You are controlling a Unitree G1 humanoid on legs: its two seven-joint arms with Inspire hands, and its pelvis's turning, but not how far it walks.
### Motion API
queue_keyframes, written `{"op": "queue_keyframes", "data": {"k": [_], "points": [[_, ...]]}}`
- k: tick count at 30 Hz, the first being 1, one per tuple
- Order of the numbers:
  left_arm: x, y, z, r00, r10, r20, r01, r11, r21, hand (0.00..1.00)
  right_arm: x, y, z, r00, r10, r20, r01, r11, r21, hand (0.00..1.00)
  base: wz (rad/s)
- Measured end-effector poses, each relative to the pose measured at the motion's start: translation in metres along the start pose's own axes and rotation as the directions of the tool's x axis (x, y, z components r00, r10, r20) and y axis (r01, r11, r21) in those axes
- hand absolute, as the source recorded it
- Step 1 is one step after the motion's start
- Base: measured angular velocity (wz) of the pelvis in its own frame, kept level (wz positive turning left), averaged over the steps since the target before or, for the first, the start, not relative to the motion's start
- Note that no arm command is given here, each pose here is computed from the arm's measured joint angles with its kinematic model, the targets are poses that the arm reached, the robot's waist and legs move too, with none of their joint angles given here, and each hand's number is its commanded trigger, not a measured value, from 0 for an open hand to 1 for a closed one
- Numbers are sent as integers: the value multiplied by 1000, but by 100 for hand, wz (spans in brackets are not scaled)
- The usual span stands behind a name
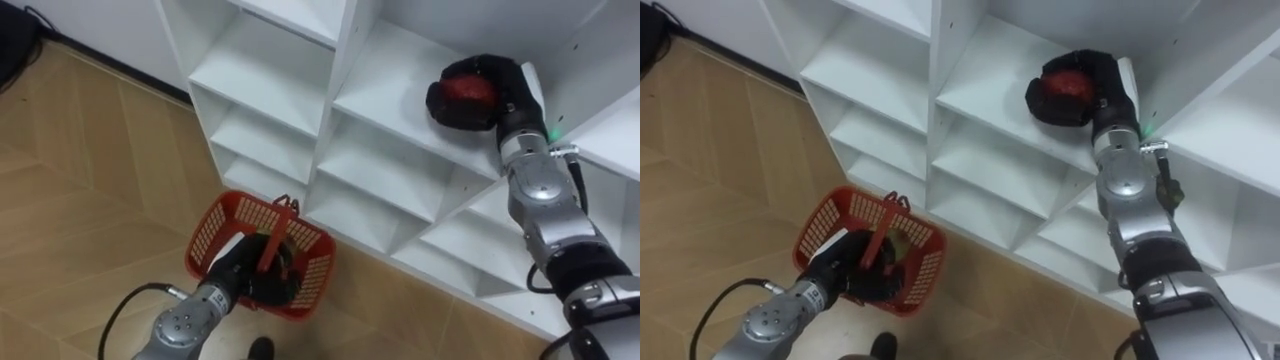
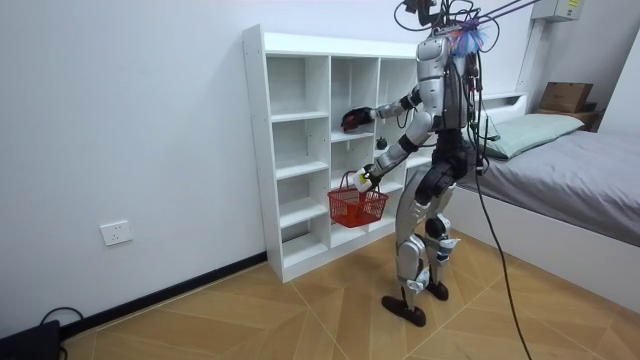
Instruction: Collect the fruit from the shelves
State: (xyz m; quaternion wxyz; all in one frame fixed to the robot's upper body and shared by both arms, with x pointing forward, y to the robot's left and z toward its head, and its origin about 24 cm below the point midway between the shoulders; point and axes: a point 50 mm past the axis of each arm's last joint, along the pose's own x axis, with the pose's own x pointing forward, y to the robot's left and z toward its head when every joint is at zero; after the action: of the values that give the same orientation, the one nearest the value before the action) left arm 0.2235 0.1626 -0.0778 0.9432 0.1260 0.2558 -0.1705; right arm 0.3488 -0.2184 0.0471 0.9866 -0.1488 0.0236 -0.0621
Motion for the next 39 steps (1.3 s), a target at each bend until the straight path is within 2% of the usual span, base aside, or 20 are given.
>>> {"op": "queue_keyframes", "data": {"k": [12, 22, 28, 36, 39], "points": [[0, 2, 0, 999, 43, 2, -43, 999, -3, 100, -9, 4, -2, 999, 15, 28, -15, 1000, 22, 100, 0], [3, -5, 4, 998, 56, 15, -56, 998, -35, 100, -20, 18, -4, 998, 42, 48, -45, 998, 54, 100, 0], [5, -9, 8, 996, 77, 37, -71, 988, -134, 100, -40, 33, -12, 994, 87, 69, -93, 991, 92, 100, -6], [8, -15, 19, 991, 94, 92, -77, 982, -172, 100, -53, 48, -13, 986, 145, 87, -157, 976, 152, 100, -9], [9, -20, 25, 987, 94, 129, -68, 979, -193, 100, -58, 52, -12, 981, 167, 99, -184, 959, 214, 100, -10]]}}
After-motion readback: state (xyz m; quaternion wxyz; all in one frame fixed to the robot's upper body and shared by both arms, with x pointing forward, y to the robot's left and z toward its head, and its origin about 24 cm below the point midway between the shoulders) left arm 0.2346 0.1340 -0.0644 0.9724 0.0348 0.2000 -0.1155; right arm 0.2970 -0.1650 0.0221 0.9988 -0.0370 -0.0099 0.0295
